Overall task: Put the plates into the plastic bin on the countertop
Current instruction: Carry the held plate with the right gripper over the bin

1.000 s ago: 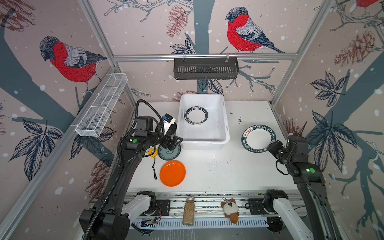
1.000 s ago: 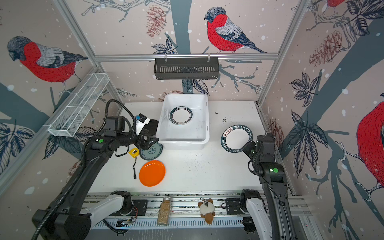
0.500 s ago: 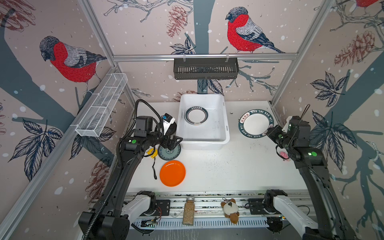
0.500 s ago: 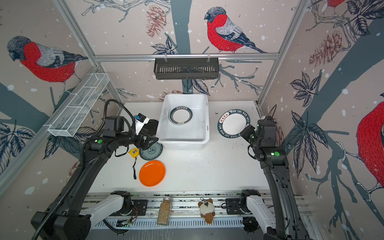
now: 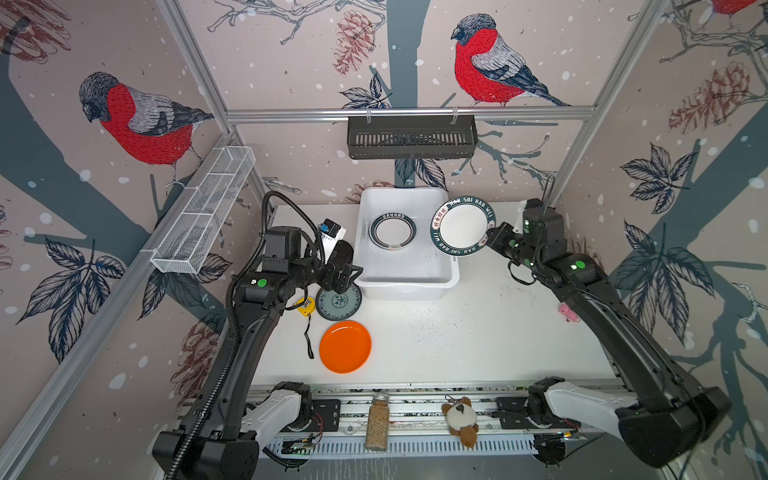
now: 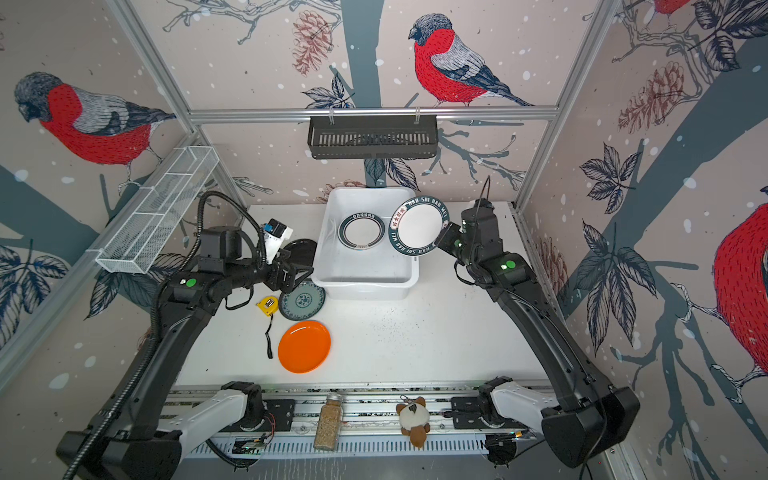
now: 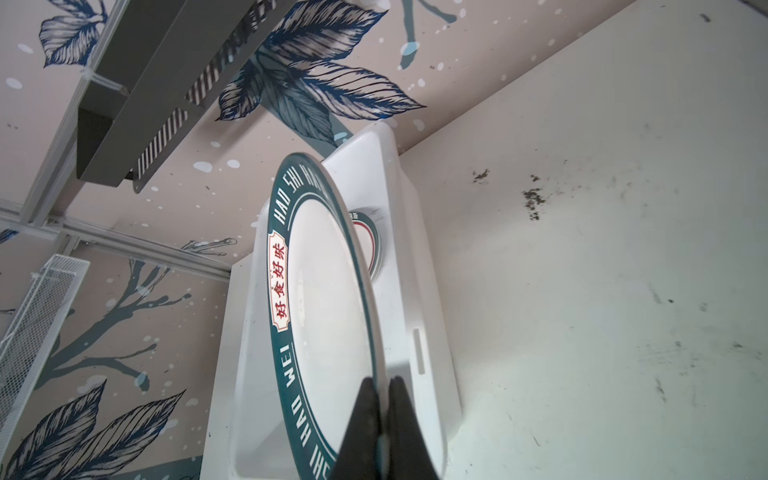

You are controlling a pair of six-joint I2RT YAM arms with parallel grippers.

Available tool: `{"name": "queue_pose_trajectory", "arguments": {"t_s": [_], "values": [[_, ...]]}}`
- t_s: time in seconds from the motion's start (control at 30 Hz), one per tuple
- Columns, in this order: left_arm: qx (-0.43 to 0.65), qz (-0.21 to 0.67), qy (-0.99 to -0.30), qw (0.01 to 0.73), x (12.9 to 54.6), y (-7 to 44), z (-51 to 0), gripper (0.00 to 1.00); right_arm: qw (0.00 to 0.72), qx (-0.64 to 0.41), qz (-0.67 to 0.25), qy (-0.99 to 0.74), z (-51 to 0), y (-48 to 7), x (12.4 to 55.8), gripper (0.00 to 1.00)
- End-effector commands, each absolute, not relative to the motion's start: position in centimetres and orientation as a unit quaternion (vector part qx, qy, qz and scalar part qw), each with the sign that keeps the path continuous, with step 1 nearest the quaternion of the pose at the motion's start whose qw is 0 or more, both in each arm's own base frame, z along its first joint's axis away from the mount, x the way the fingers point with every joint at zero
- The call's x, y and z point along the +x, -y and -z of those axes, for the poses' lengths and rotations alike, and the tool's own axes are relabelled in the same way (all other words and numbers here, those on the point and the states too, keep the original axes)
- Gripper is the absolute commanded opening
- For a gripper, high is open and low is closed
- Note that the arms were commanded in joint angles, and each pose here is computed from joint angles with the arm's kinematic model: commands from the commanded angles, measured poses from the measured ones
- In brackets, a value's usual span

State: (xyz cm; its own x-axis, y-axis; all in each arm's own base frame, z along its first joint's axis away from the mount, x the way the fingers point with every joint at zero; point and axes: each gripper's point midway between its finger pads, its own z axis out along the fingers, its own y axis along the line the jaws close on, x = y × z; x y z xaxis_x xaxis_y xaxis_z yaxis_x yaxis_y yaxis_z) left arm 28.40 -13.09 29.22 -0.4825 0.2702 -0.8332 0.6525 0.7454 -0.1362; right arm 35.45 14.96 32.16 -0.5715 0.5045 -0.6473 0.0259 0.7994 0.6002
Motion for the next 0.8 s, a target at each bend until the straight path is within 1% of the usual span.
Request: {"name": "queue_pose_trajectory", "arguments": {"t_s": [0.0,0.33,0.53,0.77], "values": [[0.274,0.221,-0.831,0.432,28.4,13.0,-29.8,0.97,0.467,0.153,-0.298,-0.818,-34.3,-17.4,37.6,0.01],[0.279,0.217,-0.829,0.433,28.3,12.9,-30.7,0.97,0.453,0.118,-0.324,-0.822,-33.2,-23.7,40.7,0.01],[0.277,0.223,-0.829,0.433,28.2,13.0,-31.0,0.97,0.431,0.106,-0.329,-0.834,-30.6,-26.4,42.5,0.01],[0.276,0.221,-0.833,0.426,28.1,13.0,-31.0,0.97,0.418,0.100,-0.317,-0.846,-27.6,-27.9,44.8,0.02]]}}
